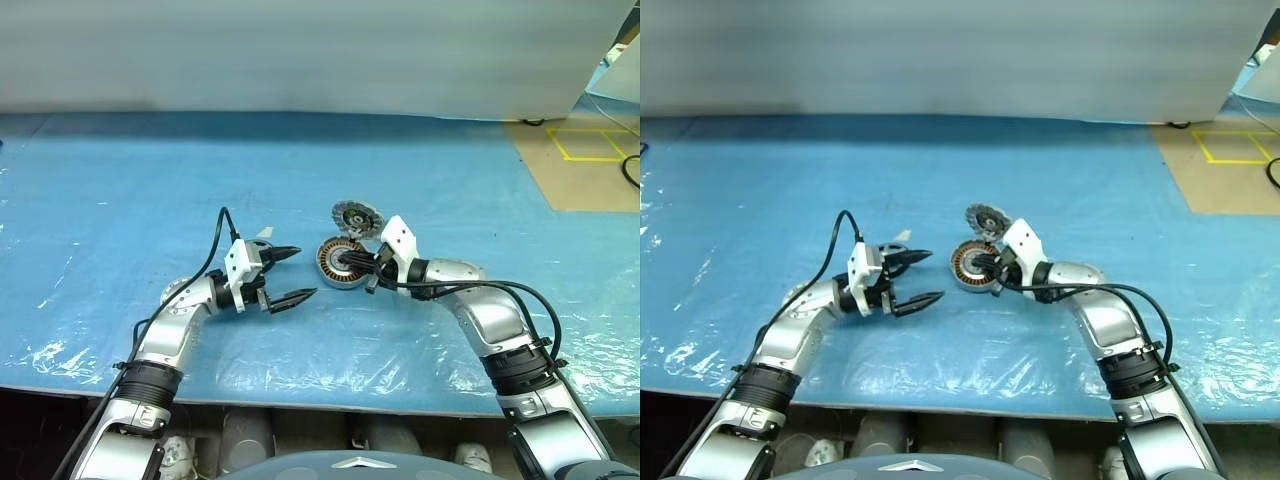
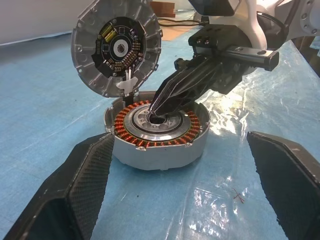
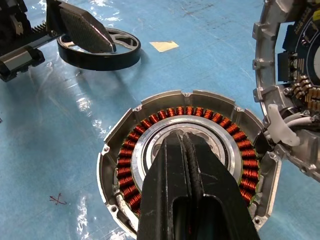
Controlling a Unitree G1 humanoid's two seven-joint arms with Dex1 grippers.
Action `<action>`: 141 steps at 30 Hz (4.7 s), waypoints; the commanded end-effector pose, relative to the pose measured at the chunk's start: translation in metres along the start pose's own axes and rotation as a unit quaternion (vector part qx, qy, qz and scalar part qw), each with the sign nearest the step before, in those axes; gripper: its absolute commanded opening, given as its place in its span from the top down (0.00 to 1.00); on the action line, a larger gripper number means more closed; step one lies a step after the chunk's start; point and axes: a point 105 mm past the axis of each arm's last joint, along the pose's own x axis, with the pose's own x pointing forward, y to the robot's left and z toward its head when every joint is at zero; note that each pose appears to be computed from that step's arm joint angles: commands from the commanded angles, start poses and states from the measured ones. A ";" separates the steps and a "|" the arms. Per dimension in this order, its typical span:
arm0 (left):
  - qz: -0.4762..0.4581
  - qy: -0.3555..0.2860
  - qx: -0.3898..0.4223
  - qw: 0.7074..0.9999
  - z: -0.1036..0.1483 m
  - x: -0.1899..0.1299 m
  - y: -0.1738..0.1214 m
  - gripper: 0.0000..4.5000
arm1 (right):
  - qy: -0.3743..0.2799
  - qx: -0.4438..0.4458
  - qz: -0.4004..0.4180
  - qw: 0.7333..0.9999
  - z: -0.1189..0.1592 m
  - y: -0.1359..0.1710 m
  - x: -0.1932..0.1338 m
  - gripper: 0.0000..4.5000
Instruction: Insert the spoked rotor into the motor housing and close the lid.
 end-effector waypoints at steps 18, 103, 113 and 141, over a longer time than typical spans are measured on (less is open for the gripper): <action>0.000 -0.011 0.012 1.000 0.008 0.000 0.001 0.00 | -0.064 -0.002 -0.044 0.997 0.025 -0.015 0.002 1.00; -0.003 -0.013 0.014 1.000 0.007 0.005 0.001 0.00 | 0.195 -0.029 0.064 0.978 -0.009 0.017 -0.016 1.00; -0.004 -0.017 0.011 1.000 0.007 0.008 -0.002 0.00 | 0.209 -0.022 0.046 0.977 -0.031 0.017 -0.004 1.00; -0.002 -0.014 0.013 1.000 0.007 0.007 -0.001 0.00 | 0.025 -0.047 0.043 0.998 0.036 0.001 -0.004 1.00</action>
